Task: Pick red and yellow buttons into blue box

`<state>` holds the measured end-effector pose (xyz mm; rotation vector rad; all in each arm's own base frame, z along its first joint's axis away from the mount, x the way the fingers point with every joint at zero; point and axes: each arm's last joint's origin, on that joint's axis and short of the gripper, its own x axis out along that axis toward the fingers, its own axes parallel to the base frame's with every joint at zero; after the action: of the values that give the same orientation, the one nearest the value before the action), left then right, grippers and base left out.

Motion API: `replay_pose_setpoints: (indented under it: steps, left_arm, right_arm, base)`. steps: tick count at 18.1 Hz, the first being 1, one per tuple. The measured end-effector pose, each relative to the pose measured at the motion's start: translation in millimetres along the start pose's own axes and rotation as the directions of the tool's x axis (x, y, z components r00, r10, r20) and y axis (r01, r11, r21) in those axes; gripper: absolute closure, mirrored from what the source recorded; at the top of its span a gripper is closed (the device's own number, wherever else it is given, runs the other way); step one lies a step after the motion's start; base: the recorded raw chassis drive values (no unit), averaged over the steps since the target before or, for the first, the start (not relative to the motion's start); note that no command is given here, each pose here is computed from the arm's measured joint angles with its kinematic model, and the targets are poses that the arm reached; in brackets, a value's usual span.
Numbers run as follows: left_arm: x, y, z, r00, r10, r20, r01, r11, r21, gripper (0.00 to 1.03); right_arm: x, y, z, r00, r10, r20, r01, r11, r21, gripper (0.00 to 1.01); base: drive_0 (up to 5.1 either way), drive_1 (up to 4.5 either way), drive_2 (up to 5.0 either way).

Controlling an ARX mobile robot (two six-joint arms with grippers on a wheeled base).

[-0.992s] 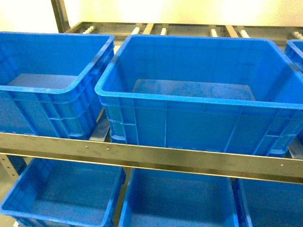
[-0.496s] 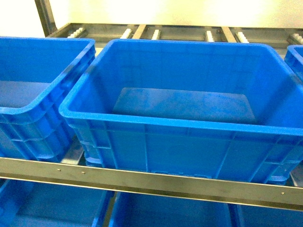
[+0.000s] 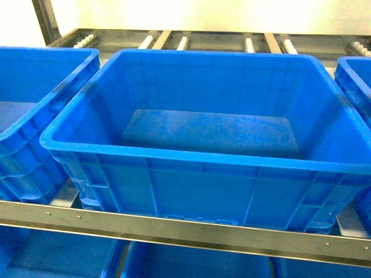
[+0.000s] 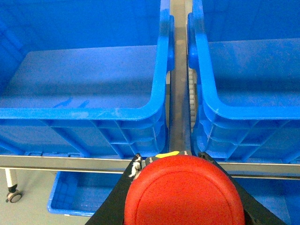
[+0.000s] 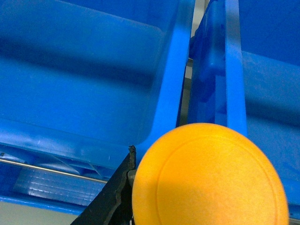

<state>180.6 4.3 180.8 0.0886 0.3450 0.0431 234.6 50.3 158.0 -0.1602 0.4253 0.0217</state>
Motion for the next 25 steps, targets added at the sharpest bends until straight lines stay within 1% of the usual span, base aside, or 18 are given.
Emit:
replay_pose_setpoints:
  steps: [1, 2, 3, 4, 5, 6, 8, 11, 13, 14, 16, 17, 18, 19, 20, 22, 23, 25]
  left_arm:
    - [0.0, -0.1, 0.0, 1.0, -0.001, 0.0, 0.001, 1.0, 0.0, 0.73]
    - [0.0, -0.1, 0.0, 1.0, -0.001, 0.0, 0.001, 1.0, 0.0, 0.73]
    - [0.0, -0.1, 0.0, 1.0, 0.0, 0.0, 0.0, 1.0, 0.0, 0.73]
    - [0.0, -0.1, 0.0, 1.0, 0.0, 0.0, 0.0, 1.0, 0.0, 0.73]
    - [0.0, -0.1, 0.0, 1.0, 0.0, 0.0, 0.0, 1.0, 0.0, 0.73]
    - [0.0, -0.1, 0.0, 1.0, 0.0, 0.0, 0.0, 1.0, 0.0, 0.73]
    - [0.0, -0.1, 0.0, 1.0, 0.0, 0.0, 0.0, 1.0, 0.0, 0.73]
    - [0.0, -0.1, 0.0, 1.0, 0.0, 0.0, 0.0, 1.0, 0.0, 0.73]
    - [0.0, -0.1, 0.0, 1.0, -0.001, 0.0, 0.001, 1.0, 0.0, 0.73]
    - [0.0, -0.1, 0.0, 1.0, 0.0, 0.0, 0.0, 1.0, 0.0, 0.73]
    - [0.0, -0.1, 0.0, 1.0, 0.0, 0.0, 0.0, 1.0, 0.0, 0.73]
    - [0.0, -0.1, 0.0, 1.0, -0.001, 0.0, 0.001, 1.0, 0.0, 0.73]
    - [0.0, -0.1, 0.0, 1.0, -0.001, 0.0, 0.001, 1.0, 0.0, 0.73]
    - [0.0, -0.1, 0.0, 1.0, 0.0, 0.0, 0.0, 1.0, 0.0, 0.73]
    - [0.0, -0.1, 0.0, 1.0, 0.0, 0.0, 0.0, 1.0, 0.0, 0.73]
    - [0.0, -0.1, 0.0, 1.0, 0.0, 0.0, 0.0, 1.0, 0.0, 0.73]
    - [0.0, -0.1, 0.0, 1.0, -0.001, 0.0, 0.001, 1.0, 0.0, 0.73]
    - [0.0, -0.1, 0.0, 1.0, -0.001, 0.0, 0.001, 1.0, 0.0, 0.73]
  right_arm:
    - [1.0, 2.0, 5.7, 1.0, 0.015, 0.003, -0.015, 0.9999, -0.005, 0.66]
    - [2.2, 5.5, 16.5, 0.999, 0.033, 0.016, -0.033, 0.9993, -0.015, 0.66]
    - [3.3, 10.4, 32.1, 0.996, 0.065, 0.064, -0.064, 0.9978, -0.02, 0.66]
    - [6.3, 15.6, 53.8, 0.989, 0.093, 0.117, -0.091, 0.9956, -0.024, 0.66]
    - [9.6, 20.6, 72.3, 0.982, 0.106, 0.156, -0.101, 0.9939, -0.044, 0.66]
    - [10.7, 24.0, 83.8, 0.98, 0.119, 0.162, -0.11, 0.992, -0.062, 0.66]
    - [7.8, 29.3, 89.5, 0.976, 0.139, 0.169, -0.124, 0.9876, -0.097, 0.66]
    - [11.3, 32.6, 92.5, 0.975, 0.147, 0.169, -0.129, 0.9855, -0.11, 0.66]
    - [22.9, 38.4, 98.7, 0.972, 0.16, 0.17, -0.14, 0.9828, -0.12, 0.66]
    - [31.9, 43.9, 100.3, 0.971, 0.178, 0.162, -0.158, 0.9793, -0.127, 0.66]
    - [49.1, 55.9, 102.4, 0.968, 0.211, 0.134, -0.192, 0.9714, -0.14, 0.66]
    - [58.0, 64.2, 105.0, 0.963, 0.241, 0.122, -0.222, 0.9637, -0.148, 0.66]
    - [67.3, 74.8, 107.5, 0.951, 0.287, 0.113, -0.269, 0.9514, -0.15, 0.66]
    - [75.3, 85.5, 108.1, 0.938, 0.335, 0.093, -0.32, 0.9367, -0.142, 0.66]
    - [84.3, 99.8, 102.9, 0.913, 0.404, 0.065, -0.392, 0.9089, -0.142, 0.66]
    - [94.5, 111.3, 86.5, 0.909, 0.417, -0.022, -0.415, 0.8969, -0.152, 0.66]
    - [98.7, 112.5, 81.2, 0.915, 0.401, -0.038, -0.402, 0.9009, -0.164, 0.66]
    - [101.9, 111.1, 77.5, 0.922, 0.385, -0.054, -0.388, 0.907, -0.163, 0.66]
  base:
    - [0.0, 0.0, 0.0]
    - [0.0, 0.0, 0.0]
    - [0.0, 0.0, 0.0]
    - [0.0, 0.0, 0.0]
    - [0.0, 0.0, 0.0]
    - [0.0, 0.0, 0.0]
    - [0.0, 0.0, 0.0]
    - [0.0, 0.0, 0.0]
    - [0.0, 0.0, 0.0]
    - [0.0, 0.0, 0.0]
    - [0.0, 0.0, 0.0]
    - [0.0, 0.0, 0.0]
    - [0.0, 0.0, 0.0]
    - [0.0, 0.0, 0.0]
    - [0.0, 0.0, 0.0]
    - [0.0, 0.0, 0.0]
    - [0.0, 0.0, 0.0]
    - [0.0, 0.0, 0.0]
